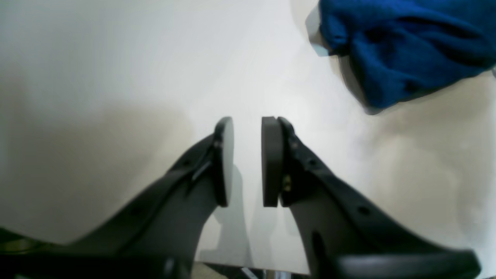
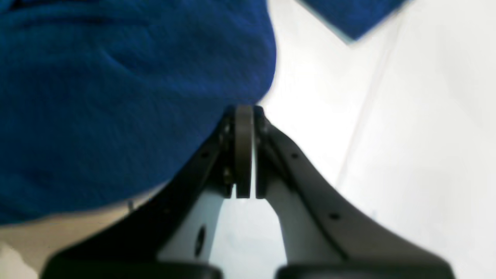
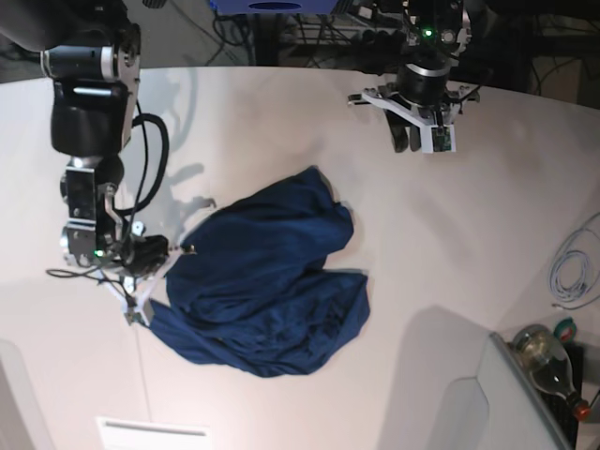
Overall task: Layout the t-shirt on the table in an organized manner, then fold the t-shirt properly
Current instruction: 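Lower the right gripper and grasp the edge of the blue t-shirt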
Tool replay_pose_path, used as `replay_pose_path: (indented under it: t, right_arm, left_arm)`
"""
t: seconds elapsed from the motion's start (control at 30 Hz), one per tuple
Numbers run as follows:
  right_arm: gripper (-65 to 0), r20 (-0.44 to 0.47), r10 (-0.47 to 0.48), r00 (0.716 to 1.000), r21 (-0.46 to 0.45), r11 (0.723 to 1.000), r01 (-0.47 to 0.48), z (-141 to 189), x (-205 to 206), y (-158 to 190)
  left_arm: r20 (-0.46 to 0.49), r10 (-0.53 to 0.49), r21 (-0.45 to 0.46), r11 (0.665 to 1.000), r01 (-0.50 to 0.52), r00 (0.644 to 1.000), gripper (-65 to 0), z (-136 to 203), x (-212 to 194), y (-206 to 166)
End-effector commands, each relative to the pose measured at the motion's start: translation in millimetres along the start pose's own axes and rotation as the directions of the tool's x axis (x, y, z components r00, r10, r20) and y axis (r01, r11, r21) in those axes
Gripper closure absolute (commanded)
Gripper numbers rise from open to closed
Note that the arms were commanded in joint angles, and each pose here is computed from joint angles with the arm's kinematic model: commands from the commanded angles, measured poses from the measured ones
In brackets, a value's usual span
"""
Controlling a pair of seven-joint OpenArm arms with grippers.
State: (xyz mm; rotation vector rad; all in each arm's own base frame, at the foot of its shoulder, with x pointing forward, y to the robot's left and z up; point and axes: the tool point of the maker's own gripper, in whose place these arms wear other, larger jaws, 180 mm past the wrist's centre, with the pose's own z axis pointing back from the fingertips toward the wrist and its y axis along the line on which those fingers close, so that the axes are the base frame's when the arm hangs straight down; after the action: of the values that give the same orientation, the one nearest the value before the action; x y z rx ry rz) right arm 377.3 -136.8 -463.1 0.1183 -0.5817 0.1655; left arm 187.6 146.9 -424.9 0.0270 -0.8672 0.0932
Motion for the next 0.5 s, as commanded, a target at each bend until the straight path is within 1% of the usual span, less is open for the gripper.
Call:
replay_pose_path:
  t: [0.0,0.13,0.17,0.23,0.27,0.3,0.37,0.4,0.43,0.47]
  right_arm:
    - [0.0,0.064,0.011,0.998,-0.027,1.000,-0.009,12.9,18.3,-11.0]
    - [-0.2,0.110,0.056,0.992,-0.078,0.996,-0.048,46.4,2.9,-12.8]
    - [-0.2,0.116,0.060,0.991,-0.081,0.995,-0.051,49.8,-0.3,-11.5]
    - [-1.1,0.152,0.051,0.987,-0.071,0.997,-0.041,50.8,9.0,-8.7]
    - [-2.7,0.169,0.028,0.985,-0.045,0.999,-0.021,47.5,16.2,-5.3]
    - [-5.9,0.178,-0.005,0.984,-0.011,1.000,0.007,42.8,22.3,-1.4]
    - [-16.5,0.189,-0.094,0.978,0.072,0.994,0.081,33.4,36.7,3.5]
    - [-22.7,0.187,-0.160,0.969,0.105,0.984,0.142,29.1,40.4,-1.4]
    - [-30.0,0.186,-0.232,0.955,0.134,0.969,0.210,25.9,44.3,-9.9]
    - [-36.5,0.177,-0.303,0.936,0.164,0.947,0.276,21.3,44.2,-15.7]
  left_arm:
    - [0.040,-0.008,0.001,1.000,0.008,0.999,-11.2,1.2,10.6,2.4]
    - [0.043,-0.035,0.005,0.999,0.035,0.998,-11.2,0.6,12.6,8.9]
    - [0.042,-0.038,0.005,0.999,0.038,0.998,-11.2,0.5,12.1,9.7]
    - [0.042,-0.047,0.006,0.999,0.047,0.998,-11.2,0.4,12.6,11.9]
    - [0.042,-0.047,0.006,0.999,0.047,0.998,-11.2,0.4,12.6,11.9]
    - [0.042,-0.047,0.006,0.999,0.047,0.998,-11.2,0.4,12.6,11.9]
    - [0.042,-0.047,0.006,0.999,0.047,0.998,-11.2,0.4,12.6,11.9]
    - [0.042,-0.047,0.008,0.999,0.047,0.998,-11.2,0.4,12.7,12.5]
    - [0.042,-0.047,0.011,0.999,0.047,0.998,-11.2,0.4,12.8,13.7]
    - [0.040,-0.045,0.020,0.999,0.044,0.998,-11.2,1.1,11.7,17.0]
